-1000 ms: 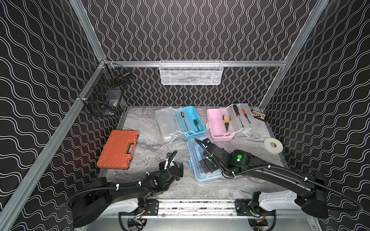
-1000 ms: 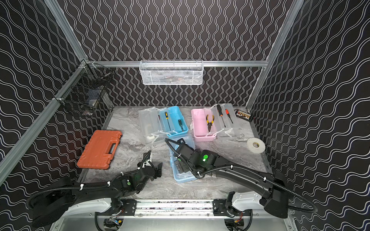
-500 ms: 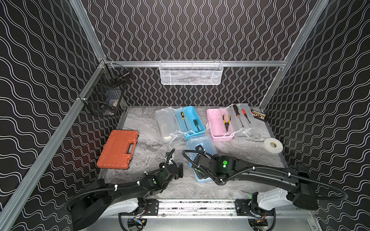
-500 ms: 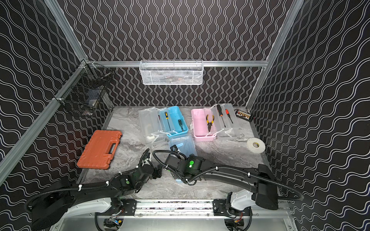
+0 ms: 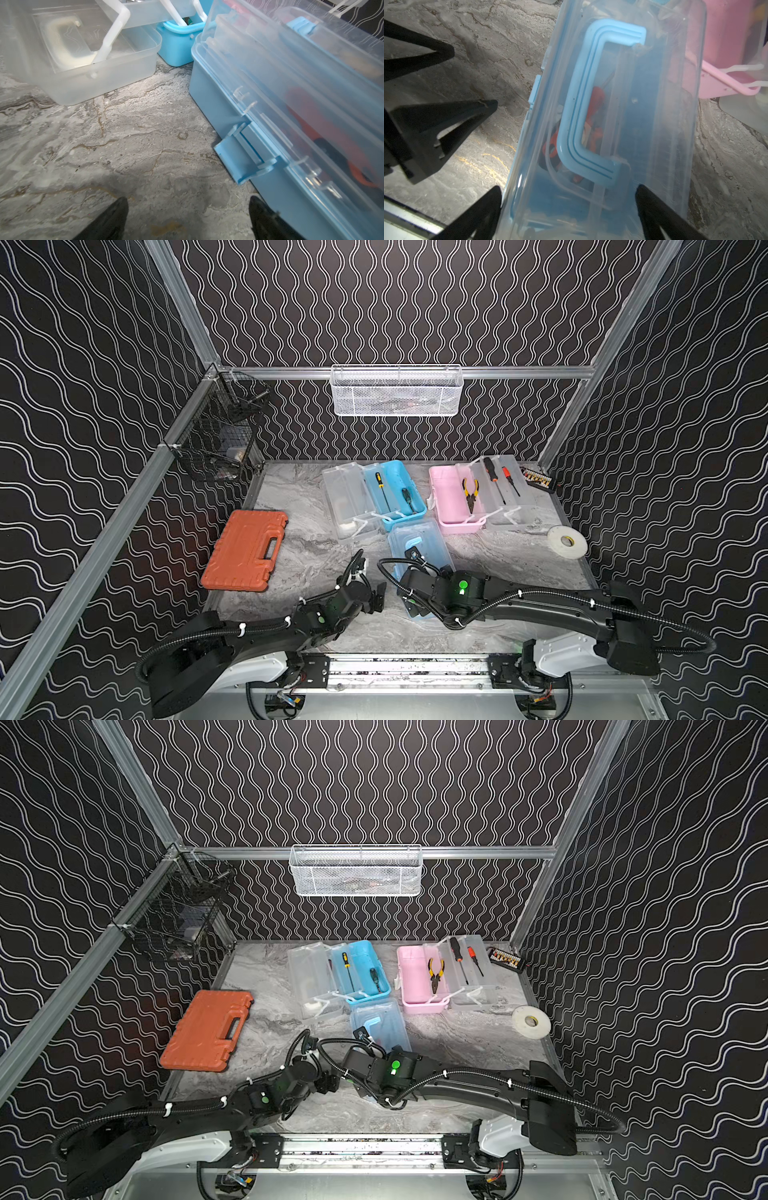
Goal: Close toolboxes
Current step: Move the toolbox to the center of the board.
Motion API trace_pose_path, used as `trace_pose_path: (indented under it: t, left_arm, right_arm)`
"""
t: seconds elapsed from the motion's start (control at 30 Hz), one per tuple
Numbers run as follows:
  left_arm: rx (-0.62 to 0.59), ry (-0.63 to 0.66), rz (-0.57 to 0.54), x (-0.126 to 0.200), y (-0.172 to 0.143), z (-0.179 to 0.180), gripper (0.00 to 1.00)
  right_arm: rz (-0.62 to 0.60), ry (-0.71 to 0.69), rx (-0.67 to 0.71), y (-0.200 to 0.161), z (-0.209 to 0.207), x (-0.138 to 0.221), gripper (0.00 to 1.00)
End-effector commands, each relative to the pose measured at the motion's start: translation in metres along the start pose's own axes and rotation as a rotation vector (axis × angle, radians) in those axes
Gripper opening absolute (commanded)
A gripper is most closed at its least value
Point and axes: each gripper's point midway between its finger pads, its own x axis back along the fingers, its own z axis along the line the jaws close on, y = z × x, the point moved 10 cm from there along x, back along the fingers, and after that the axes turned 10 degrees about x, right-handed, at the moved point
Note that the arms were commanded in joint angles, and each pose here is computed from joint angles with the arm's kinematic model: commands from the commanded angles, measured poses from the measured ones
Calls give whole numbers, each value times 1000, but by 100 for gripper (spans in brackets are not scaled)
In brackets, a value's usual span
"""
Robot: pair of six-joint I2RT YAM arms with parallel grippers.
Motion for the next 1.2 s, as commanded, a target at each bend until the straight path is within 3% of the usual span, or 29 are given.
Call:
trace_pose_path:
  t: [0.0, 0.13, 0.4, 0.67, 0.93, 1.17]
  left_arm:
    - [-70, -58, -39, 0, 5, -6, 94]
    - [-140, -111, -55, 2, 3, -7, 95]
    - [-297, -190, -2, -5, -6, -17, 97]
    - [-451, -301, -28, -7, -12, -37, 99]
    - [-562, -277, -63, -21, -19, -53, 99]
    - [-576, -243, -146, -35, -20, -67, 99]
  right_arm:
    - [81, -85, 9, -19, -9, -6, 99]
    - [81, -146, -11, -29, -21, -7, 99]
    - [85, -133, -76, -39, -32, -10, 99]
    - [125, -226, -204, -56, -50, -12, 99]
    - [62, -112, -265, -56, -53, 0, 99]
    - [-53, 5, -279, -31, -54, 27, 99]
